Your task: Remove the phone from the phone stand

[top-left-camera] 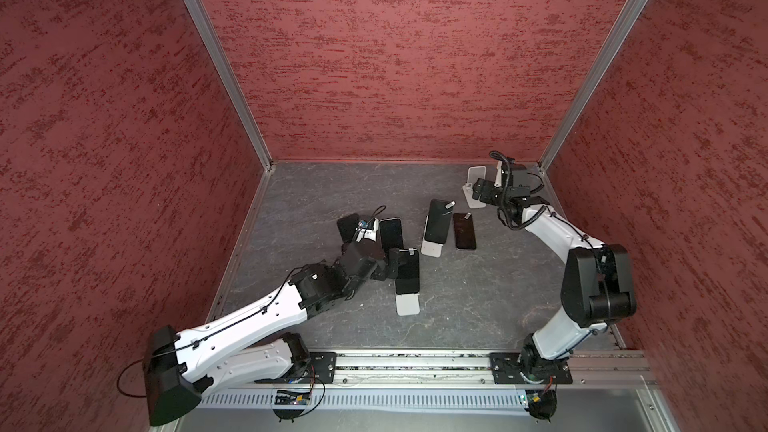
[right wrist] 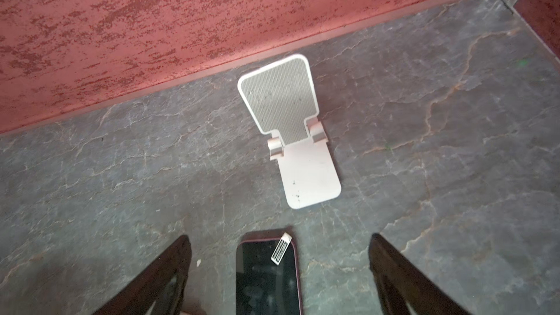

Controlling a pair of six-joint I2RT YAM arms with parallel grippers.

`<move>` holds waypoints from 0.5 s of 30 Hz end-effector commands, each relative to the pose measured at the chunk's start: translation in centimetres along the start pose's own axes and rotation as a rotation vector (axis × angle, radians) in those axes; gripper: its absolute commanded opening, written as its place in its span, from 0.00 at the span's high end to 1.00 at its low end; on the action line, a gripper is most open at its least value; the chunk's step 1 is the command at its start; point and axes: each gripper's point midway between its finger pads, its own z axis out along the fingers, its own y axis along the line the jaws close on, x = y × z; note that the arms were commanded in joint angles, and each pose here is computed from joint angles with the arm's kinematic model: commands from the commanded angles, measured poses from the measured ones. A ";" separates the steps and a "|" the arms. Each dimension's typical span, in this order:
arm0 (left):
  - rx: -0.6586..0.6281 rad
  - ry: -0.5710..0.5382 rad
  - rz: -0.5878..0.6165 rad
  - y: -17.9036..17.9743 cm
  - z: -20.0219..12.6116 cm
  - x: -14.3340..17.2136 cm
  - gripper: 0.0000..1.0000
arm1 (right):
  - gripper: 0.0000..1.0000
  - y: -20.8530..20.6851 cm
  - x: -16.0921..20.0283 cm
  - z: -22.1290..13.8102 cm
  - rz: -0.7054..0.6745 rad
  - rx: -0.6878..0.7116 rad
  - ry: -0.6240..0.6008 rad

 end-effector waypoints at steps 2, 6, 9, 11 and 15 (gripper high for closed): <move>-0.026 -0.049 -0.011 -0.3 -0.9 -1.2 0.01 | 0.08 0.8 1.0 -1.9 0.016 -0.035 0.011; -0.018 -0.071 -0.004 -1.0 -1.5 -1.4 0.00 | 0.08 1.0 2.7 -3.0 0.006 -0.035 0.036; -0.016 -0.083 0.005 -1.3 -1.9 -1.5 0.00 | 0.08 1.0 4.3 -3.9 0.000 -0.037 0.049; -0.015 -0.092 0.008 -1.5 -2.1 -1.5 0.01 | 0.08 1.1 5.1 -4.8 -0.007 -0.042 0.054; -0.006 -0.090 0.009 -2.0 -2.3 -0.9 0.00 | 0.08 1.1 7.4 -5.6 -0.028 -0.037 0.088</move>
